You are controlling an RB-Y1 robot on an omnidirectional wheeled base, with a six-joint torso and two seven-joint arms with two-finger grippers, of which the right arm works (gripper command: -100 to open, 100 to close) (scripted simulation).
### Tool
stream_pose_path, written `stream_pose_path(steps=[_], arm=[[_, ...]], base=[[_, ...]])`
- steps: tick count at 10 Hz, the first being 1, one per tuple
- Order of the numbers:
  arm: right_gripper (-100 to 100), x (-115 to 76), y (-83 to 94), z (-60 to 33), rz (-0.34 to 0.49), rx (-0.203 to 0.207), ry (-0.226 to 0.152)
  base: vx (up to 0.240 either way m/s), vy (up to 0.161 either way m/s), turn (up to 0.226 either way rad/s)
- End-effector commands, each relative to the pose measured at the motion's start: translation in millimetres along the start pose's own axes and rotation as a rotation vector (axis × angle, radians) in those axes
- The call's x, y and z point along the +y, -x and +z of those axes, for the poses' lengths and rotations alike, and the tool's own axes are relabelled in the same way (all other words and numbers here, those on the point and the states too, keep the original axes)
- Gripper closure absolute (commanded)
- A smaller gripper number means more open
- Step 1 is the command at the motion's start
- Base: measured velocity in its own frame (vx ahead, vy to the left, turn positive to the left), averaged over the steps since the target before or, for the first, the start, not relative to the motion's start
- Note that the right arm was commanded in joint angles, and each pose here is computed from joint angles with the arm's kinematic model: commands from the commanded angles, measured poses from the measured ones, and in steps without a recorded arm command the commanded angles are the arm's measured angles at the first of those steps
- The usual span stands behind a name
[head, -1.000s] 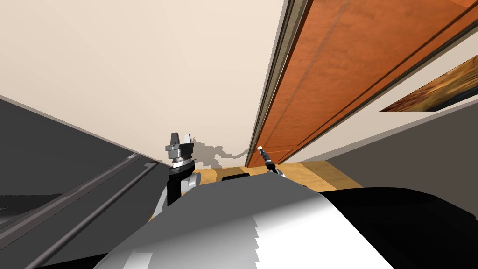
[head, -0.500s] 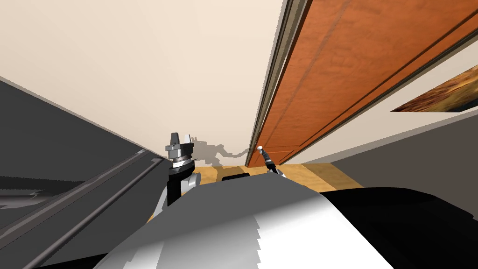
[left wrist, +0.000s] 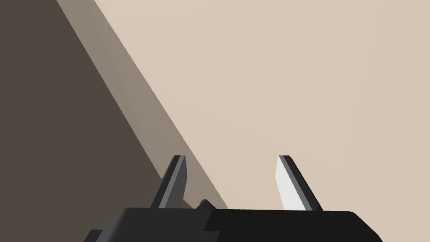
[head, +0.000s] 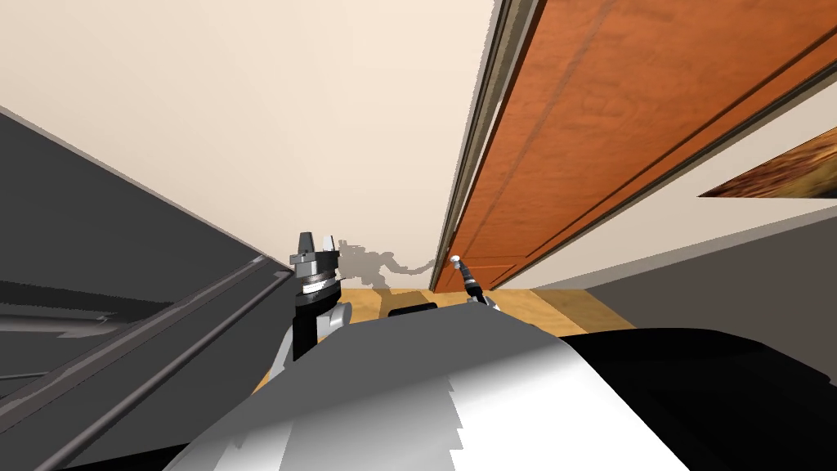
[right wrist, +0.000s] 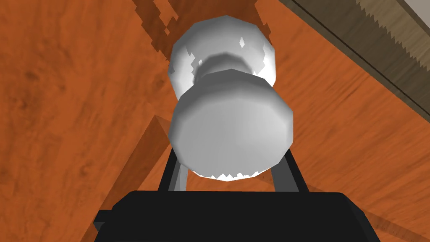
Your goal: Pull the door open
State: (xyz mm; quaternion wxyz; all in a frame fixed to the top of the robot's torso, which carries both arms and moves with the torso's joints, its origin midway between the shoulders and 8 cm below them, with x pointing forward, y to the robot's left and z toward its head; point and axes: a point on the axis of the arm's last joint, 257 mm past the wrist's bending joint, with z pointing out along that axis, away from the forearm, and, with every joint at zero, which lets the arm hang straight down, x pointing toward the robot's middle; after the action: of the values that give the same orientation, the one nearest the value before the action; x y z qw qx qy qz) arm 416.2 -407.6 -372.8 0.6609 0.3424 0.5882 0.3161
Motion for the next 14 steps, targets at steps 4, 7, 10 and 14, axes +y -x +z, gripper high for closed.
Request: stream_pose_path(steps=[4, 7, 10, 14], arm=[[100, 2.6, -6.8, 1.4, 0.149, -0.01, -0.004], [100, 1.3, -3.7, 2.5, 0.253, -0.031, -0.011], [100, 0.6, -2.2, 3.0, 0.308, -0.041, -0.014], [100, -1.7, 2.2, 4.3, 0.465, -0.073, -0.02]], base=[[-0.04, -0.021, 0.061], [-0.054, -0.032, 0.091], [-0.042, -0.019, 0.055], [-0.054, -0.028, 0.095]])
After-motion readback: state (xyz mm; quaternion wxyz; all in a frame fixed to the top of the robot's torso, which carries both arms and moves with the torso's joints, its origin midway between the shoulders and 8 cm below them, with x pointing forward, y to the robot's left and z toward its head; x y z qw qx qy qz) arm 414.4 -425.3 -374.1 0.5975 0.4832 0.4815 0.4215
